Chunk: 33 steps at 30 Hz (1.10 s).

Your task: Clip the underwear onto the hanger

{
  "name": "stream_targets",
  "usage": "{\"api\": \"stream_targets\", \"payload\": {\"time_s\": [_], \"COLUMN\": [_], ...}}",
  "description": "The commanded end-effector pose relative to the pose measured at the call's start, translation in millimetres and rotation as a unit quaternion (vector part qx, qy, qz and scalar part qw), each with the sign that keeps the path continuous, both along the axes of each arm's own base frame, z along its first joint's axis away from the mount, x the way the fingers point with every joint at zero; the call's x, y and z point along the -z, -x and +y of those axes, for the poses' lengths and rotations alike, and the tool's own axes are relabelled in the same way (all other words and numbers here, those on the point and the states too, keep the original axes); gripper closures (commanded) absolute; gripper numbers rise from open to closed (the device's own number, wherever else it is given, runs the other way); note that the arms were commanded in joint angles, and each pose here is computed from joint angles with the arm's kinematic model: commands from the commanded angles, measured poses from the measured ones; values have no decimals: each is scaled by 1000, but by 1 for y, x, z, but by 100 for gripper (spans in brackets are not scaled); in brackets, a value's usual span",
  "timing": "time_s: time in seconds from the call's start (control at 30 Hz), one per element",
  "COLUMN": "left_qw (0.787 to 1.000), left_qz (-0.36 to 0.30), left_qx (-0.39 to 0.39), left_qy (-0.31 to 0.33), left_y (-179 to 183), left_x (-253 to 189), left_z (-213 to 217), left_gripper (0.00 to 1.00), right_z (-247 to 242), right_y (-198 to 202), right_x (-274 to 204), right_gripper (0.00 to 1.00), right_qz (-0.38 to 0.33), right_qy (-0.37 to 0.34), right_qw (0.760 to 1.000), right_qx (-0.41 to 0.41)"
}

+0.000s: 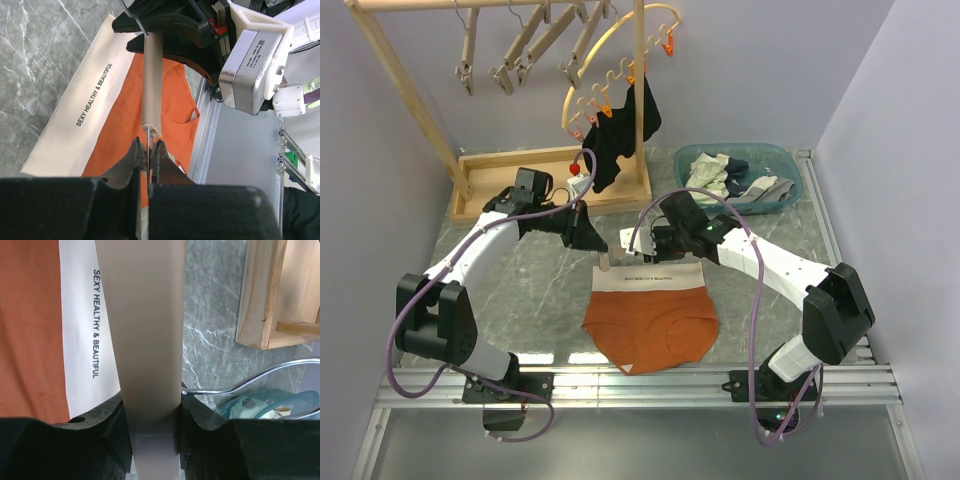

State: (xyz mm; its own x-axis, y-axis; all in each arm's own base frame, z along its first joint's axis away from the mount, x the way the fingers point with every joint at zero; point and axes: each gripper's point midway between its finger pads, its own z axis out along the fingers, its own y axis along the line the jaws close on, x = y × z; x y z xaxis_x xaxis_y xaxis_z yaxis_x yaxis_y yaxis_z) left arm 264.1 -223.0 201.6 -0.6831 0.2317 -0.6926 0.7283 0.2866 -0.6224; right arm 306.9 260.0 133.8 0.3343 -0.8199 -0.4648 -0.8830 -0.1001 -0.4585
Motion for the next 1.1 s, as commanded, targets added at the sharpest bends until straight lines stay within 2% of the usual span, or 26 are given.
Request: {"api": "stream_targets", "payload": {"time_s": [0.0, 0.03, 0.1, 0.13, 0.2, 0.4, 0.53, 0.67, 0.7, 0.8, 1.07], "left_qw": [1000, 1000, 1000, 1000, 1000, 1000, 1000, 1000, 1000, 1000, 1000], "left_qz": [-20, -18, -19, -16, -19, -7, 6, 6, 4, 14, 14], "left_qx": [8, 3, -1, -3, -7, -9, -14, -20, -18, -21, -24], "left_qy": [7, 6, 6, 5, 8, 7, 2, -5, -6, -9, -5], "left_y": [-5, -6, -10, -13, -19, -43, -61, -77, -80, -87, -95], "left_x": [-4, -3, 0, 3, 5, 19, 37, 48, 51, 65, 84], "left_z": [-2, -2, -2, -2, -2, -1, 4, 11, 11, 12, 13], "left_gripper": [100, 100, 100, 100, 100, 100, 100, 100, 100, 100, 100], "right_z": [7, 7, 8, 9, 10, 16, 25, 39, 46, 65, 102], "right_y": [-15, -16, -18, -17, -19, -18, -4, 9, 11, 14, 5], "right_x": [-34, -34, -36, -37, -40, -57, -65, -66, -62, -48, 14], "right_gripper": [78, 60, 37, 18, 5, 4, 7, 19, 26, 38, 41], "right_qz": [-44, -42, -46, -45, -46, -15, 30, 78, 91, 131, 182], "right_qy": [-38, -40, -47, -52, -59, -97, -140, -176, -183, -194, -168], "right_qw": [998, 998, 997, 997, 996, 992, 985, 975, 973, 964, 948], "right_qx": [24, 29, 33, 37, 43, 80, 100, 110, 108, 128, 197]}}
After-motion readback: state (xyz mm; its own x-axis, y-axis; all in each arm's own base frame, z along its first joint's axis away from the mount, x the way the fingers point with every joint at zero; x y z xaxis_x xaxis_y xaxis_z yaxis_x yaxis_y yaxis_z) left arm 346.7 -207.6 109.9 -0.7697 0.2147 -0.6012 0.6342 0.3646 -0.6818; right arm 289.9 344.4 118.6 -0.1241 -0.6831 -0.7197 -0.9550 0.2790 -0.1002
